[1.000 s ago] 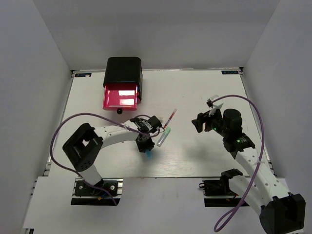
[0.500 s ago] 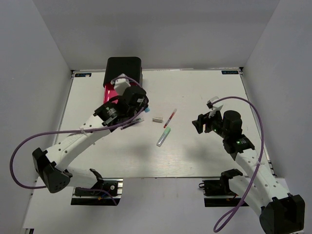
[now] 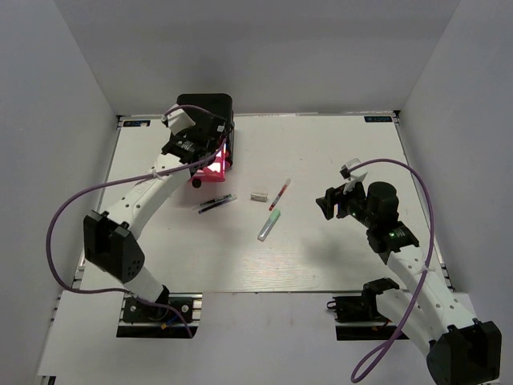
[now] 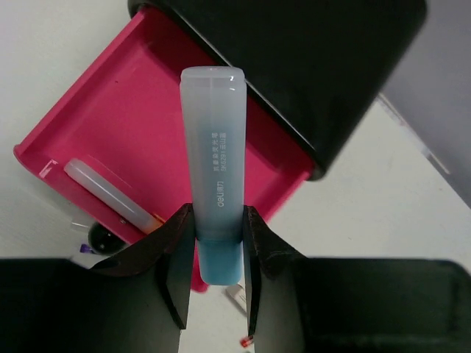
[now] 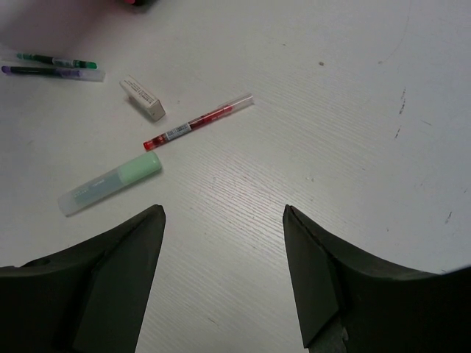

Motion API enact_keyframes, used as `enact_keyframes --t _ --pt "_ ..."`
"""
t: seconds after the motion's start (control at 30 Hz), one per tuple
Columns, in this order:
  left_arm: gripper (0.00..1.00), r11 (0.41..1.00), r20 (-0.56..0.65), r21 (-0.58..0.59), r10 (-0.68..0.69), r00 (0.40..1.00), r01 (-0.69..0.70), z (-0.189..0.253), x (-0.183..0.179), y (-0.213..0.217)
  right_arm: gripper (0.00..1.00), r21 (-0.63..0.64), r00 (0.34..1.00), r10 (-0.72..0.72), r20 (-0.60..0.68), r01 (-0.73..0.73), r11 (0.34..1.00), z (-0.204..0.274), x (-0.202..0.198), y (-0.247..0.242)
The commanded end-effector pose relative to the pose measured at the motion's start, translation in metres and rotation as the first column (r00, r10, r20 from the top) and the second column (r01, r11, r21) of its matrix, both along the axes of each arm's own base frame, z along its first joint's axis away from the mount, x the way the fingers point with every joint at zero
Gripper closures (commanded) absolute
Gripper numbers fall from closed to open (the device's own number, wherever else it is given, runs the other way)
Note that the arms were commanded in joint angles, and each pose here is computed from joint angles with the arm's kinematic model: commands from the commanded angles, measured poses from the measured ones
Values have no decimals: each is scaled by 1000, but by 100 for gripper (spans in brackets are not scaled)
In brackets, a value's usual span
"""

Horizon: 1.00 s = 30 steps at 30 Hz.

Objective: Sort the stationery into containers
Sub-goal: Place the pen in the drawer.

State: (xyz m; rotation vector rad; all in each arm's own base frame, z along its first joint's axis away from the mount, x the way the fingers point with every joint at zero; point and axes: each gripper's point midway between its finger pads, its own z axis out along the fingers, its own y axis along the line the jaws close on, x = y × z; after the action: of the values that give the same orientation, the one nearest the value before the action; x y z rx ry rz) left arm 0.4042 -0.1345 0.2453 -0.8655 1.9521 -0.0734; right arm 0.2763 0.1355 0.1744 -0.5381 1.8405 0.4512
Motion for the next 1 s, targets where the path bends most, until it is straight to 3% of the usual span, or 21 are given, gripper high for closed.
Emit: enact_keyframes --t 0.0,0.1,0.27,0.43,0.63,0.73,0.77,0.87,0.9,0.93,0.97 --pt "93 999 3 -17 33 999 -33 3 12 8 29 15 998 0 62 -1 1000 14 4 0" --pt "86 999 -15 -26 42 999 -42 -9 16 14 29 17 997 2 71 -3 1000 17 3 1" --pt "51 998 -36 -57 25 999 -27 -27 22 12 29 15 998 1 69 -2 1000 16 3 0" --pt "36 998 -68 -43 32 997 -35 -37 23 18 29 13 998 3 65 -3 1000 14 3 0" --pt "37 998 -49 -63 9 999 -12 -23 20 19 29 0 997 20 68 -20 1000 11 3 1" --pt "62 996 -29 -40 -82 996 81 -10 16 15 29 -28 985 142 94 -140 990 10 -8 15" --pt "79 993 -20 -32 -118 993 117 -5 13 13 30 -74 973 197 118 -189 979 7 -11 17" --pt "90 951 33 13 -310 950 309 9 -9 4 40 -168 885 443 146 -419 892 -10 -36 36" --pt "90 929 41 59 -367 929 365 9 -29 11 44 -139 813 568 124 -553 822 -16 -59 51" --pt "88 898 62 53 -439 896 437 10 -41 4 54 -230 741 654 150 -617 753 -21 -63 53" --pt "76 879 53 64 -476 878 473 -7 -52 4 56 -233 698 702 140 -666 709 -27 -70 57"
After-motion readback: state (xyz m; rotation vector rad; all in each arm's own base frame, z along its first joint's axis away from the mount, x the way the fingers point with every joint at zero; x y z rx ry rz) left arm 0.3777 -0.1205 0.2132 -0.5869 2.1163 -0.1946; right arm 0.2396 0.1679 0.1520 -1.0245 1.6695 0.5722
